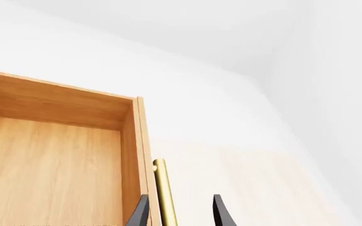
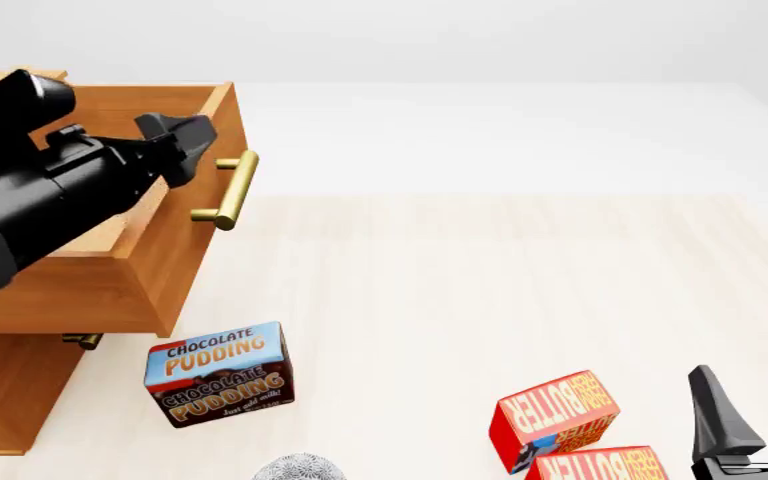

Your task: Put the bowl in the top drawer of the cabinet.

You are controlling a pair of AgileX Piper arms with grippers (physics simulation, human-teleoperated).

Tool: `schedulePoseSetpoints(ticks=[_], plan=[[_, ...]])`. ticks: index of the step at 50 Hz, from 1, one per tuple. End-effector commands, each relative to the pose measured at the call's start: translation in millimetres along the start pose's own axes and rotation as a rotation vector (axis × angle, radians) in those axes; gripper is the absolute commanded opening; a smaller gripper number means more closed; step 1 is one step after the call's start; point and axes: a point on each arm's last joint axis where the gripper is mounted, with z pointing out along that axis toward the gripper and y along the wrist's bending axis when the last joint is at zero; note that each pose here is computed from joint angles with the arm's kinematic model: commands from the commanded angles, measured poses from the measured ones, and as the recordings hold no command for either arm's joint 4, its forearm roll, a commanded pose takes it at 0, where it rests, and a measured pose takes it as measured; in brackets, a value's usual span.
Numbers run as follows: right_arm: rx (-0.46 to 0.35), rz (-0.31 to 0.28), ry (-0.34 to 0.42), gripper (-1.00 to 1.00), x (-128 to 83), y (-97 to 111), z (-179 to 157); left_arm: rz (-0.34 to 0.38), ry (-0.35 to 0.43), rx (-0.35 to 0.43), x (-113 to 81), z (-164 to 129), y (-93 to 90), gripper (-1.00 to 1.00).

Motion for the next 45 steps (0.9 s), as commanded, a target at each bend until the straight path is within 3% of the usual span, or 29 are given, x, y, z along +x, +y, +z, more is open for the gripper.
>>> schedulePoseSetpoints(ticks=[1, 26, 45], plan=[[0.0, 0.0, 0.0, 1.0, 0, 0, 0, -0.012, -0.027, 0.029, -9.9, -17, -7.6, 1.0], [0.0, 0.0, 0.0, 1.0, 0, 0, 0, 0.038, -0.045, 0.082, -20.6, -49, -21.1, 1.0], [0.0, 0.0, 0.0, 1.0, 0, 0, 0, 0.056, -0.044, 0.12, -17.6, -86, -23.6, 1.0]])
